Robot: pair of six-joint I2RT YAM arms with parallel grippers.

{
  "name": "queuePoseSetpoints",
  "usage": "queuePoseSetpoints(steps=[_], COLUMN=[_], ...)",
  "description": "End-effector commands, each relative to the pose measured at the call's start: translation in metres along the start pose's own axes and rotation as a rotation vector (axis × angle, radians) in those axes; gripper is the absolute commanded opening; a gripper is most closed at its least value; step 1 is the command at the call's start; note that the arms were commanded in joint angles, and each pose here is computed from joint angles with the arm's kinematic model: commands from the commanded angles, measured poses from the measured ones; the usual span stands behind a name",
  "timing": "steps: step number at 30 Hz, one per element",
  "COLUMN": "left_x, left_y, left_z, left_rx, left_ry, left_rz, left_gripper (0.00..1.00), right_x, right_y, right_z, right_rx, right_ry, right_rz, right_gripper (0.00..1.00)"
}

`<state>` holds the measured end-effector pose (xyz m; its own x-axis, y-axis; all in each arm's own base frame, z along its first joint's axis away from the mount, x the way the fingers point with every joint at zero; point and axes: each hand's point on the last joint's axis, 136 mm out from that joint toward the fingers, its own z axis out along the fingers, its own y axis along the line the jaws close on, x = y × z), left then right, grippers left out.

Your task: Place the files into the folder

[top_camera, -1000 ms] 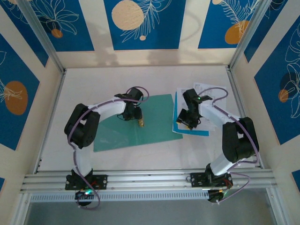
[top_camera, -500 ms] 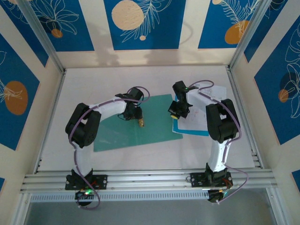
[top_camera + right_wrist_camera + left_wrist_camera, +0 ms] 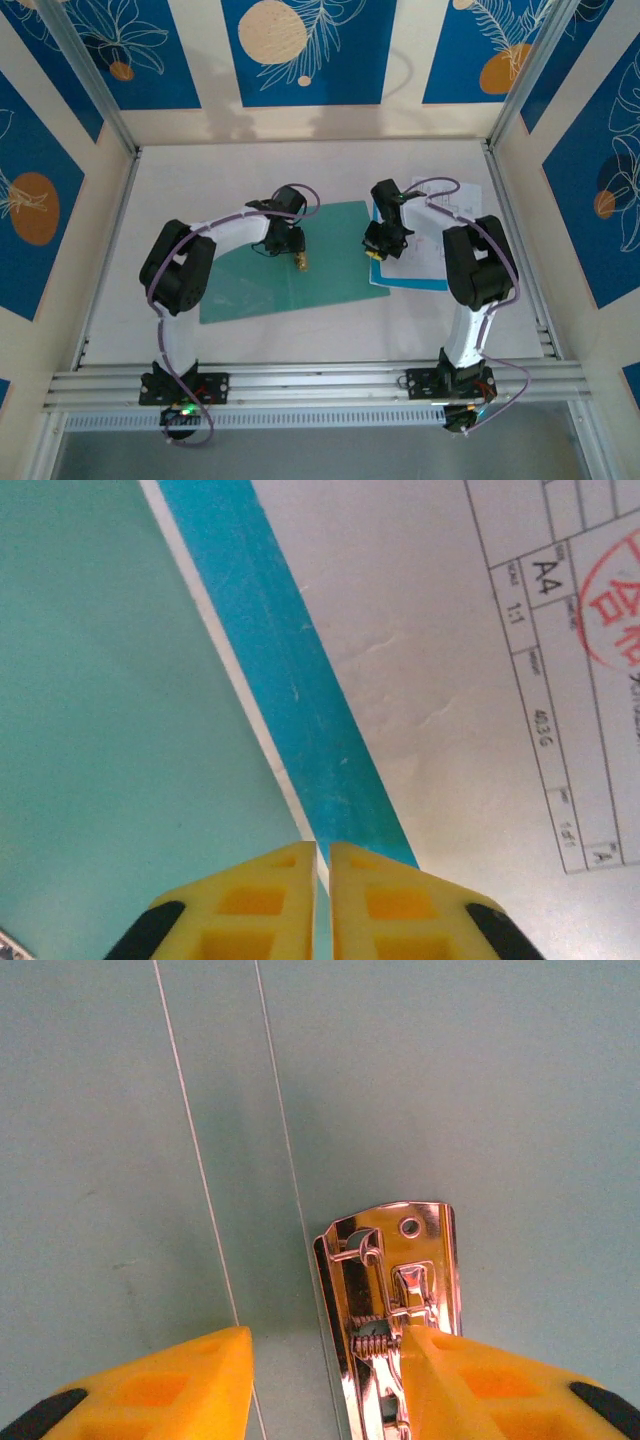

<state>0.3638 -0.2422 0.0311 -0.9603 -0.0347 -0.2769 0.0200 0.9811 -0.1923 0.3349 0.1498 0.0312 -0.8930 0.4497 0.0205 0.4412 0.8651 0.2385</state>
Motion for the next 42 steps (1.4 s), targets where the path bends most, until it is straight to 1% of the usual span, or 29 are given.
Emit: queuePoseSetpoints(steps=[1, 4, 9, 13, 17, 25, 29, 36, 42], left_x=[0.009, 0.008, 0.008, 0.008, 0.007, 0.007, 0.007, 0.002, -0.005], left_y=[0.001, 0.000, -0.001, -0.002, -0.006, -0.017, -0.021, -0.029, -0.033], left_z=[0.007, 0.007, 0.008, 0.009, 0.010, 0.015, 0.019, 0.023, 0.021], left_rx=[0.004, 0.006, 0.011, 0.017, 0.032, 0.074, 0.092, 0.117, 0.129], left_ry=[0.027, 0.025, 0.027, 0.031, 0.031, 0.034, 0.039, 0.036, 0.013], left_rz=[0.019, 0.019, 0.022, 0.023, 0.024, 0.015, 0.011, 0.011, 0.009], left_gripper=[0.42, 0.42, 0.43, 0.42, 0.42, 0.41, 0.41, 0.41, 0.37], right_x=[-0.001, -0.004, -0.005, -0.003, 0.002, 0.030, 0.048, 0.077, 0.102], right_y=[0.003, -0.001, -0.004, -0.002, 0.002, 0.020, 0.036, 0.063, 0.082], right_z=[-0.016, -0.015, 0.002, 0.013, 0.023, 0.039, 0.048, 0.055, 0.058], right_rx=[-0.045, -0.040, -0.017, 0.000, 0.016, 0.046, 0.052, 0.055, 0.040], right_ry=[-0.022, -0.024, 0.017, 0.047, 0.084, 0.152, 0.191, 0.225, 0.251], right_rz=[0.009, 0.017, 0.022, 0.018, 0.000, -0.082, -0.146, -0.229, -0.274], right_gripper=[0.17, 0.17, 0.16, 0.11, 0.09, 0.08, 0.08, 0.07, 0.07])
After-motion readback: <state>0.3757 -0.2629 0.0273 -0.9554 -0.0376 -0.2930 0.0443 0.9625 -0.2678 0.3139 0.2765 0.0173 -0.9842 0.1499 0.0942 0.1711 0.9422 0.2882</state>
